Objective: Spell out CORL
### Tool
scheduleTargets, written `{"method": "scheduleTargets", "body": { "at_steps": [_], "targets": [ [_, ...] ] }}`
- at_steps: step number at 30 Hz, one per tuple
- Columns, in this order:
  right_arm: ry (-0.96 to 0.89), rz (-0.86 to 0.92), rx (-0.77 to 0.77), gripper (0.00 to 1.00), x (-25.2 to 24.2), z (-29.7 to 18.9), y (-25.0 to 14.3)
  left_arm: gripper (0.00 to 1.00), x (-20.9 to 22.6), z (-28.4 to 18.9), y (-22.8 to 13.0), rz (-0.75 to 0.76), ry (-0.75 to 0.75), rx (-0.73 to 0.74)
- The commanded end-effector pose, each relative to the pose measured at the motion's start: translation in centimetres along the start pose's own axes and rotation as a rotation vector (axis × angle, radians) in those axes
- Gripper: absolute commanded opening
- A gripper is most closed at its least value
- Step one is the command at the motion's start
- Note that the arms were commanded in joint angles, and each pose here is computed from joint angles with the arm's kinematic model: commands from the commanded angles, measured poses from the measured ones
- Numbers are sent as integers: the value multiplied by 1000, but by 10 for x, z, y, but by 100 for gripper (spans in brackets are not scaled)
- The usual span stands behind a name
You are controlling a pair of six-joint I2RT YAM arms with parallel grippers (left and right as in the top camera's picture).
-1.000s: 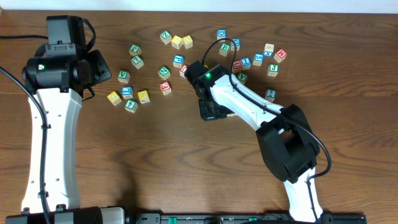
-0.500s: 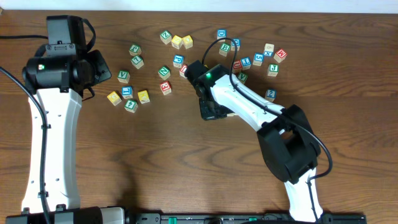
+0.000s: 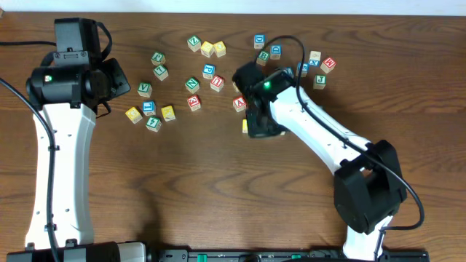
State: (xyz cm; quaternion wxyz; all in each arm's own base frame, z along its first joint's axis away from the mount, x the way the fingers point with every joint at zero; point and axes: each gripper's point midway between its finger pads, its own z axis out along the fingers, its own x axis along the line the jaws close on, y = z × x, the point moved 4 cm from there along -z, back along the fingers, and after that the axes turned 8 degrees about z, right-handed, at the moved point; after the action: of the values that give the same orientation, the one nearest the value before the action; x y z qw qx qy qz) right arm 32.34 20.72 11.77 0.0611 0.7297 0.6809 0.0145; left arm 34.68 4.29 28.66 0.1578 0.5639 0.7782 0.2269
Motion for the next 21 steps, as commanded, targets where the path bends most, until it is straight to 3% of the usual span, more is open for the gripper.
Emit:
{"method": "scheduleTargets", "body": {
  "at_steps": [1, 21],
  "targets": [
    [1, 21, 75, 1, -4, 27, -16, 47, 1, 2, 0, 13, 7, 5],
    [25, 88, 23, 4, -15, 55, -4, 47, 0, 6, 0, 15, 9, 16]
  ]
}}
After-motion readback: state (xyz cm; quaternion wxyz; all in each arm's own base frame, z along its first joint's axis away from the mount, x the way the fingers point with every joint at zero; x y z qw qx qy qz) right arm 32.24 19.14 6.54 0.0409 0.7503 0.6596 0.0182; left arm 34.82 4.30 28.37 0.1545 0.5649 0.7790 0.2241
